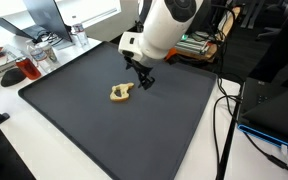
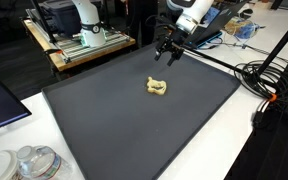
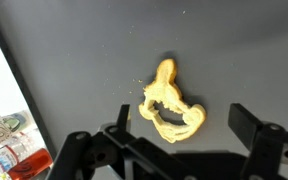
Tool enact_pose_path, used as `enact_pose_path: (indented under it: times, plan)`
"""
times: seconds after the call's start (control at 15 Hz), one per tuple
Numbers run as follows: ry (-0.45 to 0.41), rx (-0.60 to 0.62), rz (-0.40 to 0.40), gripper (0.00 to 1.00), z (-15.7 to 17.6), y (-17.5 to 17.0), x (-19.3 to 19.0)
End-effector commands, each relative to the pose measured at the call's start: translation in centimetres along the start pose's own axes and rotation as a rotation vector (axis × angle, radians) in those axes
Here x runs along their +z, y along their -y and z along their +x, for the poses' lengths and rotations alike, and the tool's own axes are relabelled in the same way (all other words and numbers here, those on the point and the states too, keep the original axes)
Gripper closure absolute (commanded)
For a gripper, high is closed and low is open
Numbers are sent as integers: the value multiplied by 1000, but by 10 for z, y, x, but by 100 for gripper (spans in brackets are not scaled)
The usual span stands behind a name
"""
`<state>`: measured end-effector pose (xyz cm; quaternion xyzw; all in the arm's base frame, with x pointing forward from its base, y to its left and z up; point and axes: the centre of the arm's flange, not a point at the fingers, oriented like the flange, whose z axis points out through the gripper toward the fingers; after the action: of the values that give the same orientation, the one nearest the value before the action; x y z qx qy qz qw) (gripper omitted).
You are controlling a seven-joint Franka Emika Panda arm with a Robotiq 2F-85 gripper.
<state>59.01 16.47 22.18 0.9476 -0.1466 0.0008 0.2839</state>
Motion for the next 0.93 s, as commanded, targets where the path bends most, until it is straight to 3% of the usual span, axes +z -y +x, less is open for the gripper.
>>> enact_pose_path:
  times: [0.0,0.27,0.53,0.87]
  plan:
    - [-69,-54,-20,0,-26,-20,-5]
    - [-82,-53,38,0,-38,-48,-4]
    - [-101,-53,154,0,-52,-77,-7]
    - [-144,-142,331,0,-65,-95,-1]
